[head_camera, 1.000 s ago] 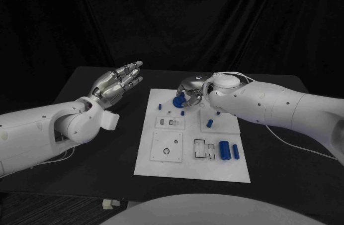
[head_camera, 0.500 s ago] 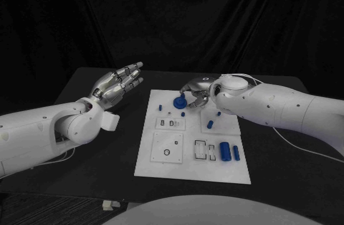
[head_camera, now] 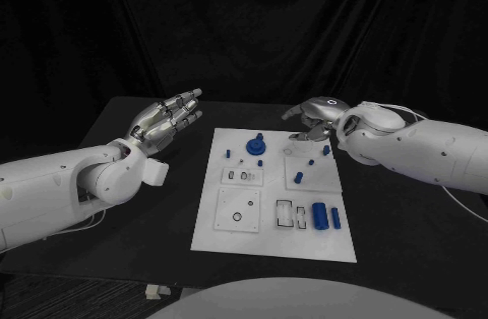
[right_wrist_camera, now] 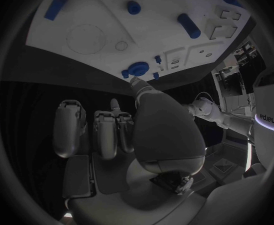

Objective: Assemble the parts on the task board

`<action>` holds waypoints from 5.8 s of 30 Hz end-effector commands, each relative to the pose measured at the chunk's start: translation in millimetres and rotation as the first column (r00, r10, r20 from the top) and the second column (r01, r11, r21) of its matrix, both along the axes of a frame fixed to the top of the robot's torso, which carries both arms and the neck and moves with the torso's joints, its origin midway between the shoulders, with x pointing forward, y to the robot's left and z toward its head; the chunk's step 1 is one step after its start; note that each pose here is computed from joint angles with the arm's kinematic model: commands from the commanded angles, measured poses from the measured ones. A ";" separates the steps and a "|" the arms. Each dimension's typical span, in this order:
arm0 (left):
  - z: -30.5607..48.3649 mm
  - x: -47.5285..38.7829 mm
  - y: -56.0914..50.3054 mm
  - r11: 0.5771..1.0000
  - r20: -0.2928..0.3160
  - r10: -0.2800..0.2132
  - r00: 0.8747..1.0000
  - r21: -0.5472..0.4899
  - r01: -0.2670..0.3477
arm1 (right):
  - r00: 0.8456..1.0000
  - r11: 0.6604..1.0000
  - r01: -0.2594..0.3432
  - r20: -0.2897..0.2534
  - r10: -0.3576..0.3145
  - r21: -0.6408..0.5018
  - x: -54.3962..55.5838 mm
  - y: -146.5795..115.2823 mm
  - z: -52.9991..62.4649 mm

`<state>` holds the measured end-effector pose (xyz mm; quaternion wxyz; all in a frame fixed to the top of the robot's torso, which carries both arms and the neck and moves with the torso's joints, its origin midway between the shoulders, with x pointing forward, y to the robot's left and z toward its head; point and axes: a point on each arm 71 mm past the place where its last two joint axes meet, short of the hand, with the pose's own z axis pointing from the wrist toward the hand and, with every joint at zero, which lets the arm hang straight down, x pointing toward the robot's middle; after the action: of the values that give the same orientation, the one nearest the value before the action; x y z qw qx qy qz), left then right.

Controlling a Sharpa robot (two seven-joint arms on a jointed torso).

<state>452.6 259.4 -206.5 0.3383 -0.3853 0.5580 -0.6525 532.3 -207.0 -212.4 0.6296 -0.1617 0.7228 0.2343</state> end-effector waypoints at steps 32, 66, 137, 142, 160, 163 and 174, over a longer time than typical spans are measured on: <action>-12.2 -2.6 -3.7 0.999 -0.019 -0.029 0.999 -0.020 0.029 | 0.977 0.977 0.207 -0.062 -0.204 0.050 -31.4 -92.2 -33.4; -12.9 -3.8 -2.2 0.999 -0.021 -0.030 0.999 -0.022 0.029 | 0.960 0.968 0.250 -0.124 -0.250 -0.017 -24.2 -98.9 -60.1; -13.7 -4.2 -1.1 0.999 -0.033 -0.039 0.999 -0.022 0.039 | 0.972 0.975 0.223 -0.084 -0.221 0.012 -20.1 -85.3 -66.7; -13.8 -4.1 -0.8 0.999 -0.033 -0.039 0.999 -0.021 0.038 | 0.974 0.975 0.222 -0.060 -0.219 0.031 -20.9 -82.3 -63.8; -14.7 -3.1 -3.0 0.999 -0.039 -0.046 0.998 -0.021 0.045 | 0.993 0.979 0.094 -0.087 -0.079 0.180 -33.0 -11.7 -41.7; -14.8 -3.1 -3.4 0.999 -0.040 -0.047 0.998 -0.021 0.046 | 0.994 0.979 0.059 -0.106 -0.039 0.194 -36.9 4.6 -41.4; -15.0 -2.8 -5.3 0.998 -0.041 -0.055 0.998 -0.024 0.054 | 0.980 0.975 -0.051 -0.177 0.091 0.217 -51.3 58.5 -44.3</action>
<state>450.3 256.2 -222.2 0.3101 -0.3910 0.5705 -0.6523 483.0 -150.9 -253.3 0.5832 -0.0946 0.7302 0.3431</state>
